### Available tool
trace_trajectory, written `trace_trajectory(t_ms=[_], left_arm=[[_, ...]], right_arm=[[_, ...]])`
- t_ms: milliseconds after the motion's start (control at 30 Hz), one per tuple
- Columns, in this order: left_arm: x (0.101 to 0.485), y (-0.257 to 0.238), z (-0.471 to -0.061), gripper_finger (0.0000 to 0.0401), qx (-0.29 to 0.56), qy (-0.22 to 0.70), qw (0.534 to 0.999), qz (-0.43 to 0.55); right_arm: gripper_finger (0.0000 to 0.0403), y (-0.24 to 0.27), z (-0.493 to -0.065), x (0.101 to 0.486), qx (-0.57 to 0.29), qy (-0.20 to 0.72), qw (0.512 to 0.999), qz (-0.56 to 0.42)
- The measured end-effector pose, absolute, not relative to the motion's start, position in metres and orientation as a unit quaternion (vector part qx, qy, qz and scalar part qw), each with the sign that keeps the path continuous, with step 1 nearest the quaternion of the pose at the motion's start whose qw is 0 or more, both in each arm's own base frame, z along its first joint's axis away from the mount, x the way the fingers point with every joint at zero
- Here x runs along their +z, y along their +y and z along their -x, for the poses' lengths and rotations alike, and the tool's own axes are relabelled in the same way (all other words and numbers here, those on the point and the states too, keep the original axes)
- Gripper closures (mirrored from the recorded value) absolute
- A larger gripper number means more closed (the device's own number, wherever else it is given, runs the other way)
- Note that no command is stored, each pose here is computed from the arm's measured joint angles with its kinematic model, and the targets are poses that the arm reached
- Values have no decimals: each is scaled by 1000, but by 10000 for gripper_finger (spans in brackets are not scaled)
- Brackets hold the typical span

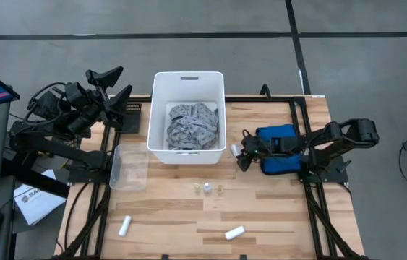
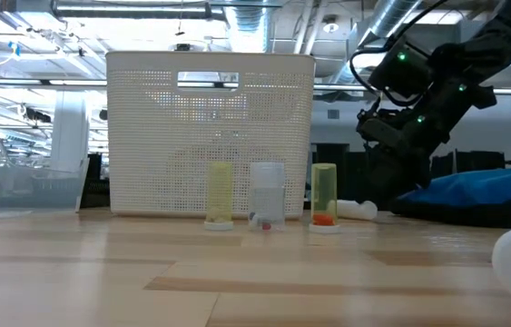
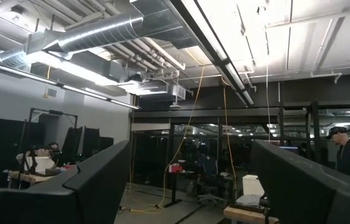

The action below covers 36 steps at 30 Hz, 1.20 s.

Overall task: Pick & Place Medicine items
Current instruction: Put the top right rolled gauze into the transparent bin

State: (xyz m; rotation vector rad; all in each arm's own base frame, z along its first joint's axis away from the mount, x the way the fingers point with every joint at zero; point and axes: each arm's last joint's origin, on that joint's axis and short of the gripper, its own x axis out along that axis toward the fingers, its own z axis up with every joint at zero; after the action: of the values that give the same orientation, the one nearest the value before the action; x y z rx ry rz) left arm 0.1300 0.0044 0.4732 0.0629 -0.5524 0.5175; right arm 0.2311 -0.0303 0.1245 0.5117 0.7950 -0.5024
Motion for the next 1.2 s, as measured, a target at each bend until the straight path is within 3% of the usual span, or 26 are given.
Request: trace_trajectory(t_ms=[600,1200], left_arm=[[473,4,-130,77,252,-268,929,-31],[472,4,-131,77,252,-265,930,-33]], right_arm=[[332,-30,-227,121,-238,407,847,-246],[388,-18,-228,121,-227,404,843,-272]])
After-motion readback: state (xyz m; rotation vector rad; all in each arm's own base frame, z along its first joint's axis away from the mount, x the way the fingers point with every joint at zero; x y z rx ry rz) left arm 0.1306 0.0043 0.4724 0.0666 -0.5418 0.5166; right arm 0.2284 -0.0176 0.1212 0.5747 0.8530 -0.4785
